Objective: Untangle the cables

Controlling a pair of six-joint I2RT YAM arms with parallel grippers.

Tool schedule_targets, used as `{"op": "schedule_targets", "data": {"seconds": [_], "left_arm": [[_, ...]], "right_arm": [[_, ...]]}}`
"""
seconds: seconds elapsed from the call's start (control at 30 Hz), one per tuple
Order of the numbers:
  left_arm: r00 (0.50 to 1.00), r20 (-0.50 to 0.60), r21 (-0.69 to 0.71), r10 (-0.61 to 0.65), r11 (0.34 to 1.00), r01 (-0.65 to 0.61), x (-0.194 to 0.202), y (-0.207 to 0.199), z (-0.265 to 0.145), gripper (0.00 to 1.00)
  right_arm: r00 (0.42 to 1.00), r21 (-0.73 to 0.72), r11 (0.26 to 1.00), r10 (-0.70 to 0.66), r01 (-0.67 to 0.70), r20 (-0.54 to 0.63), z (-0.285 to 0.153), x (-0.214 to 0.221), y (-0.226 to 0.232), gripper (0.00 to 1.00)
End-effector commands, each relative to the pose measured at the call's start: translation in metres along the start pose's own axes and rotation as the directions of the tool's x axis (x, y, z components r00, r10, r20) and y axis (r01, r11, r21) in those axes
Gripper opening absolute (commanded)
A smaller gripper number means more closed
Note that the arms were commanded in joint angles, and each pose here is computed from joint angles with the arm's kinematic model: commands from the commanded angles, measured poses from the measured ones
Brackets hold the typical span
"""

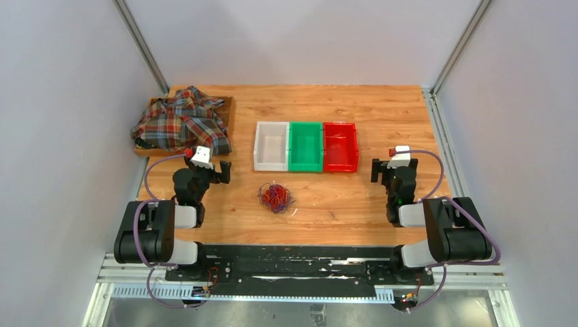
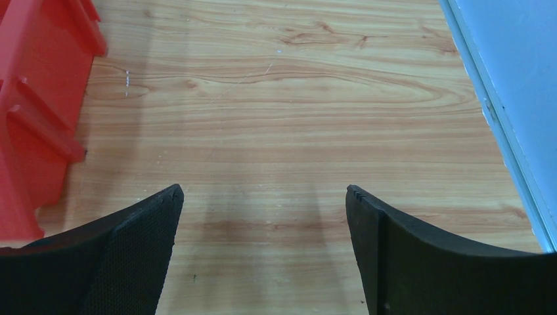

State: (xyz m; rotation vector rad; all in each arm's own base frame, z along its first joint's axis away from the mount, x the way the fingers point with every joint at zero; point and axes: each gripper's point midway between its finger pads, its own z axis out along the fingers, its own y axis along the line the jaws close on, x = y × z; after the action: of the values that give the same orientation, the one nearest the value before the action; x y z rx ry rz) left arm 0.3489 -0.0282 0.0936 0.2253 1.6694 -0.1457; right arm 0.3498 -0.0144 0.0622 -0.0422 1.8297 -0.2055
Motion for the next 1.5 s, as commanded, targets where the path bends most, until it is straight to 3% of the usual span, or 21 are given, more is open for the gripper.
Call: {"op": "schedule_targets", "data": {"seconds": [0.0, 0.4, 0.5, 0.63, 0.77, 0.87, 0.97, 1.07, 1.17, 1.23, 1.33, 1.4, 1.47], "left_arm": [[0.998, 0.053, -0.009, 0.026, 1.000, -0.026, -0.016, 0.003, 0.004, 0.98], [0.998, 0.047, 0.001, 0.037, 0.999, -0.037, -0.015, 0.000, 0.006, 0.98], [0.997, 0.065, 0.004, 0.038, 0.999, -0.039, -0.019, 0.000, 0.003, 0.98], [0.999, 0.044, -0.012, 0.025, 1.000, -0.025, -0.033, 0.004, 0.000, 0.98], [0.997, -0.078, 0.134, 0.016, 0.991, -0.006, -0.057, -0.016, 0.003, 0.98], [0.987, -0.163, 0.268, -0.008, 0.962, 0.052, -0.072, -0.038, -0.003, 0.98], [0.975, -0.221, 0.371, -0.031, 0.922, 0.114, -0.082, -0.059, -0.014, 0.98], [0.959, -0.278, 0.421, 0.050, 0.904, 0.075, -0.079, -0.073, -0.025, 0.98], [0.923, -0.347, 0.422, 0.166, 0.906, -0.004, -0.071, -0.079, -0.032, 0.98], [0.902, -0.398, 0.401, 0.168, 0.916, 0.007, -0.071, -0.077, -0.035, 0.98], [0.878, -0.447, 0.339, 0.169, 0.941, -0.008, -0.089, -0.062, -0.030, 0.98], [0.862, -0.479, 0.276, 0.168, 0.961, -0.034, -0.101, -0.048, -0.027, 0.98], [0.858, -0.489, 0.267, 0.158, 0.963, -0.025, -0.103, -0.047, -0.026, 0.98]], "right_arm": [[1.000, -0.004, 1.000, -0.008, 0.008, 0.021, 0.004, -0.008, -0.003, 0.93], [1.000, 0.029, 1.000, 0.001, -0.001, 0.024, 0.005, -0.012, -0.009, 0.93], [0.999, 0.078, 0.997, 0.021, -0.018, -0.048, -0.004, -0.027, -0.020, 0.93], [0.978, 0.146, 0.976, 0.179, -0.163, -0.108, -0.018, -0.061, -0.030, 0.93], [0.969, -0.035, 0.969, 0.244, -0.245, -0.038, -0.021, -0.110, -0.003, 0.93], [0.910, -0.050, 0.908, 0.415, -0.415, -0.014, -0.020, -0.124, 0.004, 0.93], [0.848, -0.081, 0.847, 0.512, -0.525, -0.140, -0.022, -0.113, 0.022, 0.93], [0.839, -0.182, 0.828, 0.483, -0.531, -0.250, -0.020, -0.107, 0.047, 0.93], [0.830, -0.260, 0.795, 0.477, -0.548, -0.290, -0.027, -0.121, 0.061, 0.93], [0.821, -0.295, 0.767, 0.521, -0.570, -0.232, -0.034, -0.140, 0.061, 0.93], [0.801, -0.475, 0.666, 0.575, -0.575, -0.163, -0.049, -0.166, 0.081, 0.93], [0.780, -0.532, 0.597, 0.582, -0.601, -0.229, -0.057, -0.170, 0.097, 0.93], [0.830, -0.552, 0.623, 0.468, -0.554, -0.304, -0.065, -0.163, 0.119, 0.93]]}}
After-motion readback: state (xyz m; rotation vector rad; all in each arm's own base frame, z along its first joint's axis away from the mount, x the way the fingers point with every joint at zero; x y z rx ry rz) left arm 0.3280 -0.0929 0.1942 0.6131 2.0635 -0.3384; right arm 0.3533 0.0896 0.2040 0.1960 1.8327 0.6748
